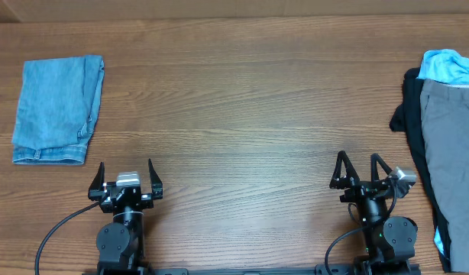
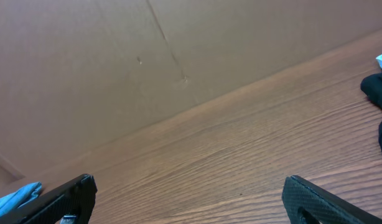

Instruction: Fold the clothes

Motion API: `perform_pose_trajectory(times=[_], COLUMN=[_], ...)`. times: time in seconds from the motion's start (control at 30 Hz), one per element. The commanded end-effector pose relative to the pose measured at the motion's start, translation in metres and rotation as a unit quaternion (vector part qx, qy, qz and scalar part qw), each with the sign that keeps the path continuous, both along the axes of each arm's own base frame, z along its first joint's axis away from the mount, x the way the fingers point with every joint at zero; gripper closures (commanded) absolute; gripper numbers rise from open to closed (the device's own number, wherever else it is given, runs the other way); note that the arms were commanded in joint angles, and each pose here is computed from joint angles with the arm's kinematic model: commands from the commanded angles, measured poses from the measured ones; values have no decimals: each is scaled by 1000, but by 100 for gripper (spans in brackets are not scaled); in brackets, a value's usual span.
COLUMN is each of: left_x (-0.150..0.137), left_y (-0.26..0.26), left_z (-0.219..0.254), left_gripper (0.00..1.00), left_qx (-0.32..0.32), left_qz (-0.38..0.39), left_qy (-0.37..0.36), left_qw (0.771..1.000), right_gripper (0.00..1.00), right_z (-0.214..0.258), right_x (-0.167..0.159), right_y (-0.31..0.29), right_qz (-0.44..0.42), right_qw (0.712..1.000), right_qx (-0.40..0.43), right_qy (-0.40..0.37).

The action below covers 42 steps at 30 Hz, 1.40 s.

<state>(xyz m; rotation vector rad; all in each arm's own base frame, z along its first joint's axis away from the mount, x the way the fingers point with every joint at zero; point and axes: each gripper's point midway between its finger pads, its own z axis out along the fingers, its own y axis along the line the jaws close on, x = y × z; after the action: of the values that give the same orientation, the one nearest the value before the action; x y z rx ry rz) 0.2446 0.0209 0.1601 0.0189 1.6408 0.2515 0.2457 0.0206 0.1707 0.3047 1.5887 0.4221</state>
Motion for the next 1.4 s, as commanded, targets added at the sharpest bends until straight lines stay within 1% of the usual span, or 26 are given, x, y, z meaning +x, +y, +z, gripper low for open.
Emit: perform_pose_trajectory(times=[0.0, 1.0, 1.07, 1.13, 1.27, 1.3, 1.37], left_x=[-1, -1, -1, -1, -1, -1, -1], left_y=[5, 5, 5, 5, 5, 5, 5], left_z=[1, 1, 1, 1, 1, 1, 1], left_gripper=[0, 0, 0, 0, 0, 0, 0], left_qx=[9, 10, 10, 9, 10, 9, 10], left_qz=[12, 12, 12, 12, 12, 12, 12], left_qy=[-3, -3, -3, -3, -3, -3, -3], left_qw=[1000, 1000, 1000, 1000, 1000, 1000, 1000], right_gripper=[0, 0, 0, 0, 0, 0, 0], right_z=[-1, -1, 0, 4, 29, 39, 72], right_x=[0, 0, 0, 1, -4, -6, -14], right_y=[0, 0, -6, -10, 10, 10, 2], right_qz=[2, 1, -17, -28, 31, 31, 10], right_qw=[1000, 1000, 1000, 1000, 998, 998, 997], right_qx=[1, 1, 0, 4, 9, 10, 12], right_qy=[-3, -3, -5, -14, -46, -51, -75])
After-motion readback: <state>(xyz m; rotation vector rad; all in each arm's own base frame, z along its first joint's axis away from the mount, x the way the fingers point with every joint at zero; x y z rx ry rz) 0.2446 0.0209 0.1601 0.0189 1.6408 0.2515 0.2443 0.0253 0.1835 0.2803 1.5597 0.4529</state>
